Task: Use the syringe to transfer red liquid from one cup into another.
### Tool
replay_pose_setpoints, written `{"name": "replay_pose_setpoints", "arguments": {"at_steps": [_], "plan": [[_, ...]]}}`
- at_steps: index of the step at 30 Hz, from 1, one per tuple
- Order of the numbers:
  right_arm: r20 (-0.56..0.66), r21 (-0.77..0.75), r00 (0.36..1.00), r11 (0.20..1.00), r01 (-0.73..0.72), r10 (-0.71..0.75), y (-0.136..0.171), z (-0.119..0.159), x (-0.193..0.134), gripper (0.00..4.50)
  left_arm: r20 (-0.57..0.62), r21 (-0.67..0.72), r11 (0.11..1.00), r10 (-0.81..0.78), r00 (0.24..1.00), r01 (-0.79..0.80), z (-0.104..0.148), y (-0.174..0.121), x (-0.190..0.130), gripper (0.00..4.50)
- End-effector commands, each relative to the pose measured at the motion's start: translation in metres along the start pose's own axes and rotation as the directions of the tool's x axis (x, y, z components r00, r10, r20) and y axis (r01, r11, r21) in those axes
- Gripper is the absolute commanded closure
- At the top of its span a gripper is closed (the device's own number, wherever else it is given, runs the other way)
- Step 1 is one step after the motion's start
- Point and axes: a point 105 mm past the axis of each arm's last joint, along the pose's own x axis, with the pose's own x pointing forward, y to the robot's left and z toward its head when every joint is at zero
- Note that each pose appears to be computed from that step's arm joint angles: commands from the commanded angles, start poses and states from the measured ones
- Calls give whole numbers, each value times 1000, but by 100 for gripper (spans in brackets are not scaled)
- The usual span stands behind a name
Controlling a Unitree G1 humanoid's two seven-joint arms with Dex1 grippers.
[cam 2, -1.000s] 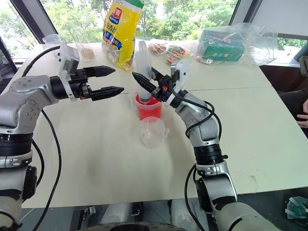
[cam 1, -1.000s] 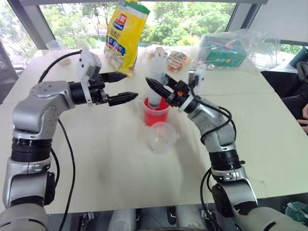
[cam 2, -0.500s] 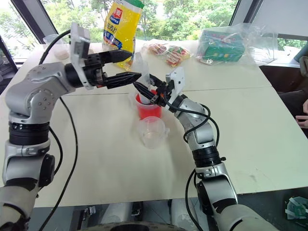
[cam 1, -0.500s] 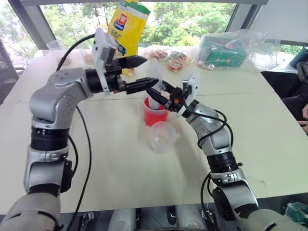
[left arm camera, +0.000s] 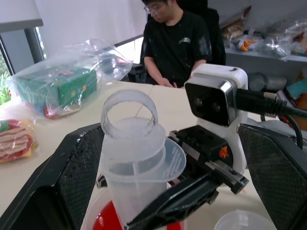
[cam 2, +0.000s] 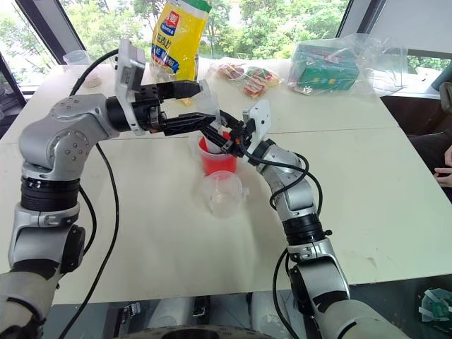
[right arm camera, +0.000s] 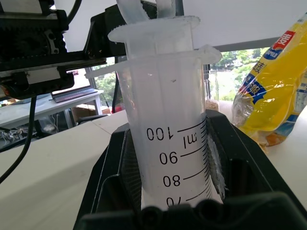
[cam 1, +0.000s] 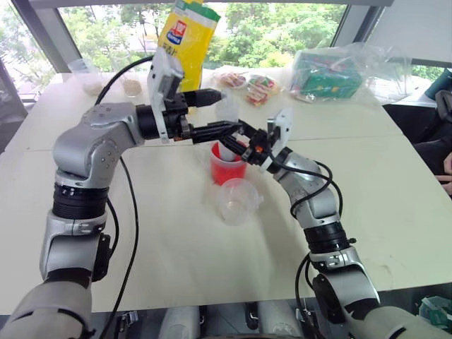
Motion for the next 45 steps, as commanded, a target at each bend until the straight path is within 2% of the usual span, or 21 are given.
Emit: {"name": "replay_pose_setpoints", "arguments": {"at_steps": [1,11,20,32,35,42,45], "plan": [[47,-43,999,999,-1,3,-4,16,4,303,21,53,999,9,1000,-10,17,-3,-13,0],[37,-44,999,999,-6,8,-7,15,6,303,10,23,997,-69,998,69,22,-20,-19,0],[37,-46,999,999,-5,7,-7,16,5,303,24,47,999,-23,999,22,11,-8,4,0],[29,-42,1000,999,-4,5,-3,14,3,303,86,29,999,-24,996,22,10,-2,26,0],[27,-42,1000,999,-4,5,-3,14,3,303,91,20,1000,-21,996,19,6,-2,29,85],[19,-43,1000,999,-15,16,0,13,3,303,105,-4,1000,16,994,-15,4,2,31,439],[15,-44,1000,999,-23,23,2,12,3,303,94,12,999,29,995,-31,5,3,30,449]]}}
